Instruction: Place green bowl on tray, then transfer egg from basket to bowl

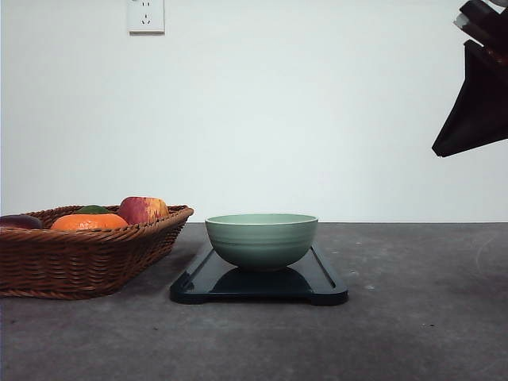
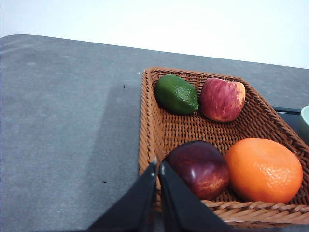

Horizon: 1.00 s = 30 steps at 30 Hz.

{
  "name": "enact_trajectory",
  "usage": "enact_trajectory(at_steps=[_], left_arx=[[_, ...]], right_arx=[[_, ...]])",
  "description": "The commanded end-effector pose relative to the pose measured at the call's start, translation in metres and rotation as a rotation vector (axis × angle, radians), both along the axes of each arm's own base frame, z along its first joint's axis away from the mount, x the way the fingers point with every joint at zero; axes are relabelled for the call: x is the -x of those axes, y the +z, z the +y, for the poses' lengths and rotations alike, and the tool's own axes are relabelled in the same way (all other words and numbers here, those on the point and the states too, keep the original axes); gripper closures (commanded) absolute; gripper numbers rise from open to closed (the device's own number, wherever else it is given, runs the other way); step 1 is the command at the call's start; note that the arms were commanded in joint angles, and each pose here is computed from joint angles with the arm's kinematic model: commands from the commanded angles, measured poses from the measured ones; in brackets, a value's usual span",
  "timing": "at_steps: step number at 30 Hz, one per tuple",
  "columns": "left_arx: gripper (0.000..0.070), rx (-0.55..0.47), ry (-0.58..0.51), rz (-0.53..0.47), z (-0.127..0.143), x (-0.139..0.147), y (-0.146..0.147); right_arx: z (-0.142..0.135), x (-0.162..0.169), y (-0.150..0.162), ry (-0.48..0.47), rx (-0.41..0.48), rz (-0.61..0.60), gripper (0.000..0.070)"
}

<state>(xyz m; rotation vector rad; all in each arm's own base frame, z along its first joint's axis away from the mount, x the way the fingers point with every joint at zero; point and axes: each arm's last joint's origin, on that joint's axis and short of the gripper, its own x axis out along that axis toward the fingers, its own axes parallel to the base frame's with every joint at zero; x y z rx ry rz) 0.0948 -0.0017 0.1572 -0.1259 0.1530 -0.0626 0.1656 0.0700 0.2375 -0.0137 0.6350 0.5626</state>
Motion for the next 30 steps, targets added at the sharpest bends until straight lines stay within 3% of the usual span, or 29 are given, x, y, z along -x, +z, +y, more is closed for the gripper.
enact_trajectory(at_steps=[1,8,15,25,30], left_arx=[[0.07,-0.01,0.001,0.023,0.0,-0.001,-0.007],[0.07,-0.01,0.001,0.023,0.0,-0.001,-0.007],[0.07,-0.01,0.001,0.023,0.0,-0.001,-0.007],[0.07,-0.01,0.001,0.023,0.0,-0.001,-0.007],[0.07,-0.01,0.001,0.024,0.0,-0.001,-0.007]], right_arx=[[-0.001,-0.001,0.002,0.014,0.066,-0.093,0.0688],[-0.029,0.016,-0.007,-0.179,0.096,-0.327,0.0688],[-0.055,0.044,-0.031,-0.339,0.087,-0.443,0.0688],[-0.062,0.065,-0.077,-0.424,-0.003,-0.548,0.0688],[-0.063,0.069,-0.082,-0.457,0.004,-0.521,0.0688]])
